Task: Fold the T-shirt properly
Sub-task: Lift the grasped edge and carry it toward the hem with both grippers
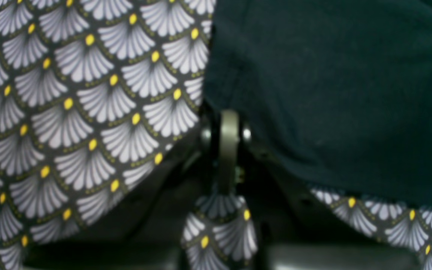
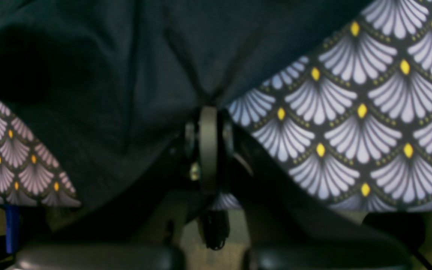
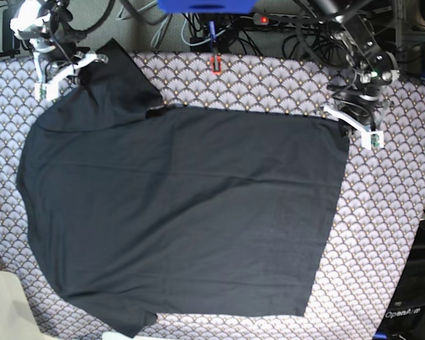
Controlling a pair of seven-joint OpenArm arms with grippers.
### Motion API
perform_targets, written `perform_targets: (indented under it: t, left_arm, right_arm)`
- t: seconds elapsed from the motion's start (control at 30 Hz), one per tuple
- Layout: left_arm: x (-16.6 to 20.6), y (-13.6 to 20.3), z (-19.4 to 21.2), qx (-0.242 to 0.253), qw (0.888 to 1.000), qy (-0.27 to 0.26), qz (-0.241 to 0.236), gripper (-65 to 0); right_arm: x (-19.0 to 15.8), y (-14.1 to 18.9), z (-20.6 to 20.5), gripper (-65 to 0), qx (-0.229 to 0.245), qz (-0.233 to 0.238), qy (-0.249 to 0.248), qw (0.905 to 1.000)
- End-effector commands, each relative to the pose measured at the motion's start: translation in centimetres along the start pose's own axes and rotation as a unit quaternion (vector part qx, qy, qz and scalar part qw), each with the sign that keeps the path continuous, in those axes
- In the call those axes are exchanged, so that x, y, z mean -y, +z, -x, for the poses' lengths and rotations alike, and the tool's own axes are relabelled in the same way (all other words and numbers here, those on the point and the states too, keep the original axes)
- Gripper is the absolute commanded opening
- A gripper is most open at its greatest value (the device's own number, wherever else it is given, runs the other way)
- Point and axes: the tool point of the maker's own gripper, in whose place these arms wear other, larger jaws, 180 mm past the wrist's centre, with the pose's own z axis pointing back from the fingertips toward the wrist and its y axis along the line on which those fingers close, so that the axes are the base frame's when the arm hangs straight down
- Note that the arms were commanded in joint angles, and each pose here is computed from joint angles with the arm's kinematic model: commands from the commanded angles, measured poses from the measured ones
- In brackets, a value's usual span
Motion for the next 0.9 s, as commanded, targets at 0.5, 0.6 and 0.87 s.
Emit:
perform_targets:
  t: [0.5,0.6,0.87]
  left_arm:
    - [0.1,-0.4,-4.0,0.046,0.999,-0.007,0.001,-65.0]
    - [1.2,-1.0,-5.3,0.055,0.998,-0.014,0.012,-65.0]
    - [1.8,-2.2,-8.9,0.052,0.998,-0.021,0.002,-65.0]
  right_arm:
    - [0.9,2.5,-6.4,-65.0,0.054,0.033,0.084,0.9944]
    - [1.6,2.4,-7.9,-65.0,0.052,0.042,0.100,0.9928]
    - [1.4,1.9,-13.1,-65.0,0.064,0.044,0.155,0.9848]
